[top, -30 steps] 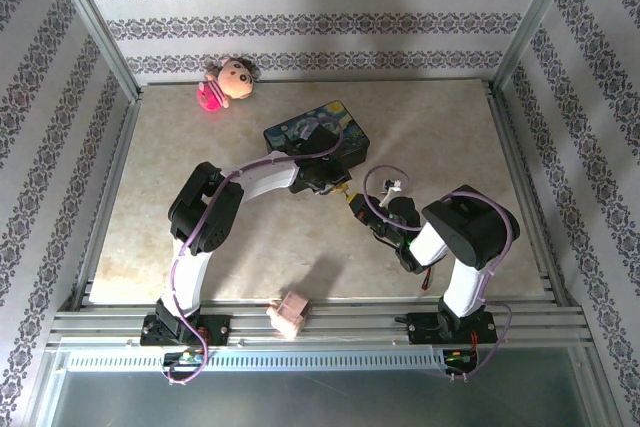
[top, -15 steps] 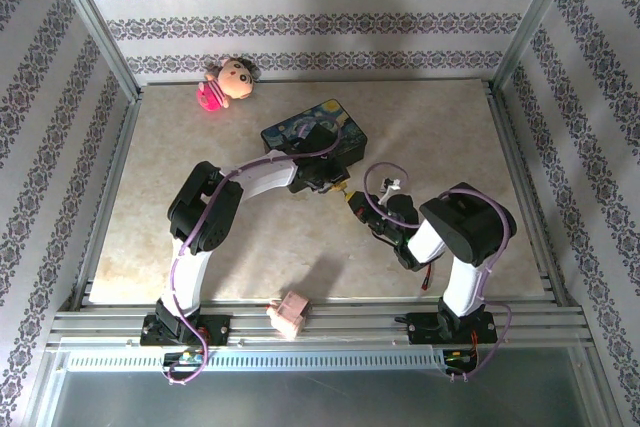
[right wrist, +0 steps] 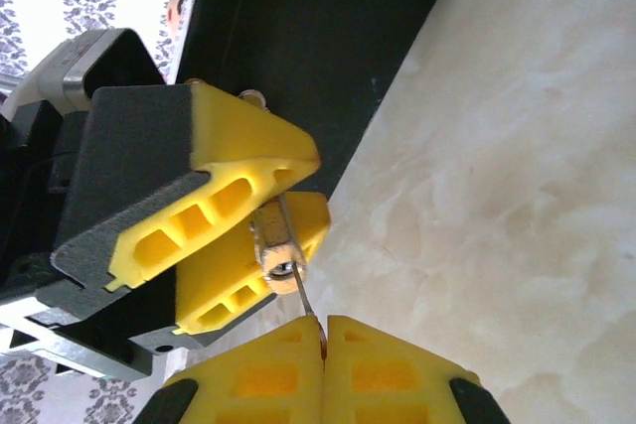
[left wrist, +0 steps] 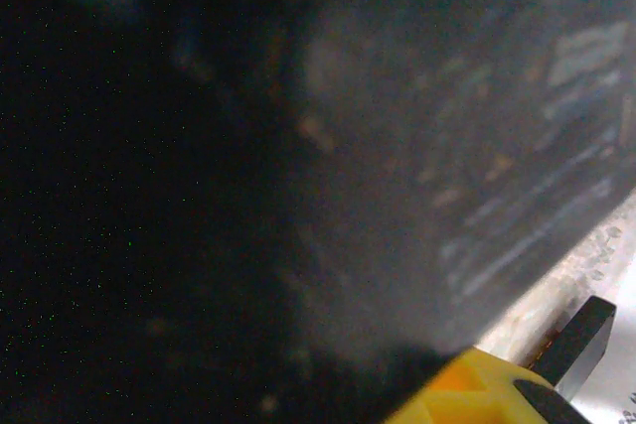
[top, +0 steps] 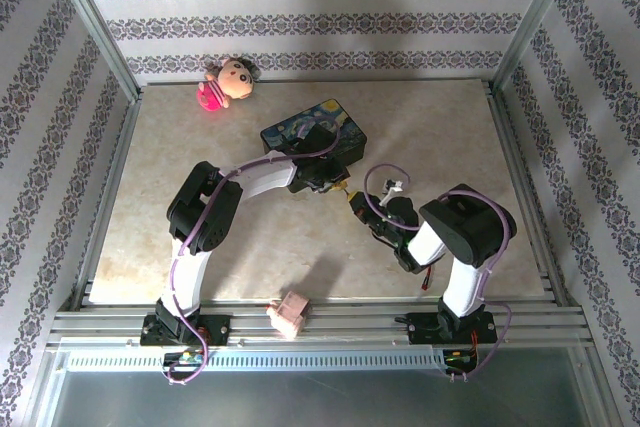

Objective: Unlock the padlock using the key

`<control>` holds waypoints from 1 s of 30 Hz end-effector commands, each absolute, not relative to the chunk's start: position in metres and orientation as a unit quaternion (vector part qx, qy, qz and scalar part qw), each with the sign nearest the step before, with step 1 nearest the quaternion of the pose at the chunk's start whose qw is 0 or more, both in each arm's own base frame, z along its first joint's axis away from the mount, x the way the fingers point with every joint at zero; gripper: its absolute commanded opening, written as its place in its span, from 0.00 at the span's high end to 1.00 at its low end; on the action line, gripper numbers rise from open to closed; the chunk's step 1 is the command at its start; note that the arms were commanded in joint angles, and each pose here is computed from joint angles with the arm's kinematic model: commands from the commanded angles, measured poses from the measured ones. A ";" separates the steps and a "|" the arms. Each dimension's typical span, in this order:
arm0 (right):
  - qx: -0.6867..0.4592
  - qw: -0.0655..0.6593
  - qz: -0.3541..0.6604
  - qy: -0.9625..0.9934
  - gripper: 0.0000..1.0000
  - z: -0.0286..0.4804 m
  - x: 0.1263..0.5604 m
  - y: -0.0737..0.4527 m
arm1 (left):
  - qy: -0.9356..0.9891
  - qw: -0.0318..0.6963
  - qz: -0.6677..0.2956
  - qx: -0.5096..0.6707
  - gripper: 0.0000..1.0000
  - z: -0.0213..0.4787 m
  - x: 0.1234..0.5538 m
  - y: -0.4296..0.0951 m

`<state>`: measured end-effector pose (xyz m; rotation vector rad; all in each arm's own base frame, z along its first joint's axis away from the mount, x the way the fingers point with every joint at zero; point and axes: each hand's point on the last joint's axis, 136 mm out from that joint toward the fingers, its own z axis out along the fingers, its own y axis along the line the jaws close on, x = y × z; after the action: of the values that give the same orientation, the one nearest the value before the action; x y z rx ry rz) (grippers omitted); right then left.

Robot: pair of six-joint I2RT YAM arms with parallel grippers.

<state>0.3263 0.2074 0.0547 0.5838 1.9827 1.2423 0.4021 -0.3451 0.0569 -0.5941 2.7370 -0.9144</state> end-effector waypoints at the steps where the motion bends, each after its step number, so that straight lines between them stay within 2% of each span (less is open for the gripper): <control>1: 0.238 0.391 0.469 0.756 1.00 0.063 0.329 0.197 | 0.926 0.004 -0.281 -0.250 0.79 0.023 0.365 -0.337; 17: 0.194 0.394 0.500 0.746 1.00 0.087 0.324 0.216 | 0.918 0.005 -0.292 -0.267 0.79 0.023 0.367 -0.339; 30: 0.201 0.389 0.494 0.751 1.00 0.079 0.325 0.216 | 0.917 0.004 -0.297 -0.267 0.79 0.023 0.367 -0.340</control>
<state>0.3249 0.2114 0.0706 0.5565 1.9380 1.2442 0.4027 -0.3464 0.0602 -0.6615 2.7063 -0.9637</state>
